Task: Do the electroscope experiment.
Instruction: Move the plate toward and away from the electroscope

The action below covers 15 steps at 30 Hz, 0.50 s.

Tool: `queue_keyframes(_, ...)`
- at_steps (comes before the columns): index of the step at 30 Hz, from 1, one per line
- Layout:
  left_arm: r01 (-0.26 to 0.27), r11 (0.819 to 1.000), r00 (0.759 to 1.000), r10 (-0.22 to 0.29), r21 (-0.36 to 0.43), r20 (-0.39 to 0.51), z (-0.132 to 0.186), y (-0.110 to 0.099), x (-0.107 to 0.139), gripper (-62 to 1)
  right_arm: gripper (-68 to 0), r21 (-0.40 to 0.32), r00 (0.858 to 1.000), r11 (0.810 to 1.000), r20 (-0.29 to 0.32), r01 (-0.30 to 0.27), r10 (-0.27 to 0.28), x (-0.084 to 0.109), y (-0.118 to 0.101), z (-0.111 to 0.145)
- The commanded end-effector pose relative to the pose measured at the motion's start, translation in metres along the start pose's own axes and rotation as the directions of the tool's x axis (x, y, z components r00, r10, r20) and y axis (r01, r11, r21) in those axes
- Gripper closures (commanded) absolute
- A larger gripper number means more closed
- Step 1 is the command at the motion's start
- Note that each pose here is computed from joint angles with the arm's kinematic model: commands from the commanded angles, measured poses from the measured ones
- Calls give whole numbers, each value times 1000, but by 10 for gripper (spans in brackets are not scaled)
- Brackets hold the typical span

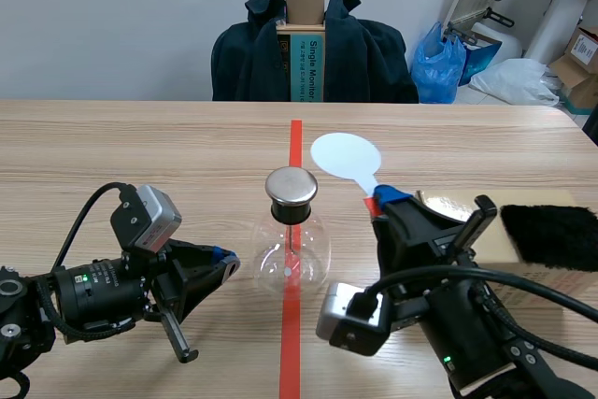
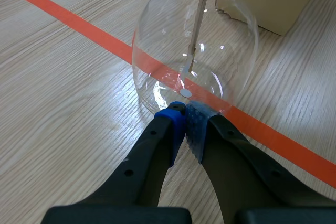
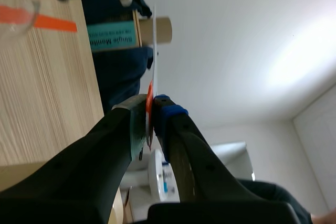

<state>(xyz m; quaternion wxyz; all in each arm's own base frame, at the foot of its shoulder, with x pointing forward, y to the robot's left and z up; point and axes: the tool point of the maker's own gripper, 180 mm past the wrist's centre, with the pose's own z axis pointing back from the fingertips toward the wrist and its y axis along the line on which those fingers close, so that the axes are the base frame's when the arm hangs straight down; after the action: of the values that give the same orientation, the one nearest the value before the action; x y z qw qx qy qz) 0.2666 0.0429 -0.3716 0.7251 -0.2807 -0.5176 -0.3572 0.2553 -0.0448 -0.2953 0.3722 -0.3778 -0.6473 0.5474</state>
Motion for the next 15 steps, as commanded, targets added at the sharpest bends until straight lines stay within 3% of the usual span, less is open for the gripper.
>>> queue_keyframes(1,6,1000,999,-6,-3,48,-2,0,14,-30,-7,-38,999,999,-32,-12,11,-9,-11,-5)
queue_keyframes(8,6,1000,999,-6,-3,48,-2,0,14,-30,-7,-38,986,999,-167,-12,6,-33,-11,-2)
queue_keyframes(15,6,1000,999,-6,-3,48,-2,0,14,-30,-8,-38,983,999,-184,-12,5,-36,-11,-2)
